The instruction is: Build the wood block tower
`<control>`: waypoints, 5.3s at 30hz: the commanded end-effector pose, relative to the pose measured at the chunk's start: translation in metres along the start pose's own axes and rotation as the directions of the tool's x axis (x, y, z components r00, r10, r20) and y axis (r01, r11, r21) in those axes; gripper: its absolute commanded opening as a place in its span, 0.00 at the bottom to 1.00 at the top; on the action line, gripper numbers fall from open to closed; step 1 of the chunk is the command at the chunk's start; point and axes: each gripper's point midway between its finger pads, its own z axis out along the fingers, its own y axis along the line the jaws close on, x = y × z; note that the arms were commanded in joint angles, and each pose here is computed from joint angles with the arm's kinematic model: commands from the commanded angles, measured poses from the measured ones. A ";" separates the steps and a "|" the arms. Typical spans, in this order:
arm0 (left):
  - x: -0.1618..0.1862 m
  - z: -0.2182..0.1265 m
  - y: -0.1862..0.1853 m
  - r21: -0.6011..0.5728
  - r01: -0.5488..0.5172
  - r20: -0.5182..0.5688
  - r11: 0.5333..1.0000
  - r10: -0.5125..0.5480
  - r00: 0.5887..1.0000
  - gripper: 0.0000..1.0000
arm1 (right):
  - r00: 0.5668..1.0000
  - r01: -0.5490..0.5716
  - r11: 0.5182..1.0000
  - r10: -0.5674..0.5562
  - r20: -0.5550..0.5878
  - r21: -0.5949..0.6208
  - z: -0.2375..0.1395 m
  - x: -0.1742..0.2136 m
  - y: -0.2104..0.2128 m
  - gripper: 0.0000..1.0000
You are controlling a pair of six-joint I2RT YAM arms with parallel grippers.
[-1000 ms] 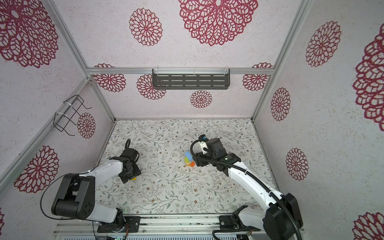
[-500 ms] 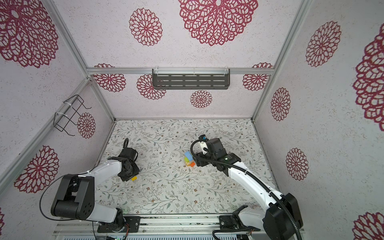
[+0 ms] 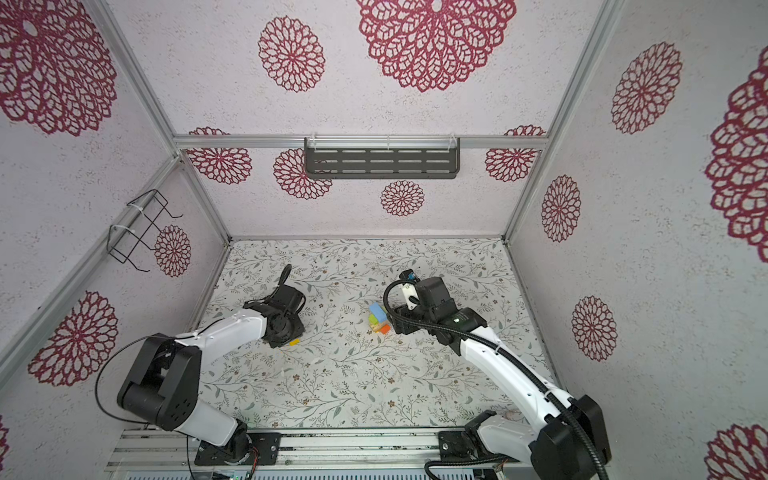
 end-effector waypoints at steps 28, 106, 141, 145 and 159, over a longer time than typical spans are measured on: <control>-0.025 -0.056 -0.063 0.112 -0.031 0.128 0.993 0.016 0.992 0.85 | 0.998 -0.057 0.991 0.057 0.006 0.121 -0.033 -0.017 -0.014 0.70; -0.001 -0.042 0.083 0.312 0.141 0.163 0.939 -0.200 0.966 0.97 | 0.935 0.059 0.996 -0.031 -0.354 0.068 0.223 -0.012 0.170 0.28; -0.015 -0.089 -0.066 0.368 -0.278 0.180 0.887 0.225 0.958 0.97 | 0.910 0.302 0.953 -0.288 -0.299 0.002 0.032 -0.040 0.064 0.32; -0.014 -0.090 -0.070 0.377 -0.286 0.181 0.881 0.232 0.956 0.97 | 0.901 0.324 0.946 -0.314 -0.298 -0.015 0.035 -0.038 0.062 0.32; -0.011 -0.081 -0.076 0.384 -0.292 0.170 0.876 0.243 0.955 0.97 | 0.897 0.307 0.952 -0.288 -0.335 0.003 0.051 -0.040 0.044 0.31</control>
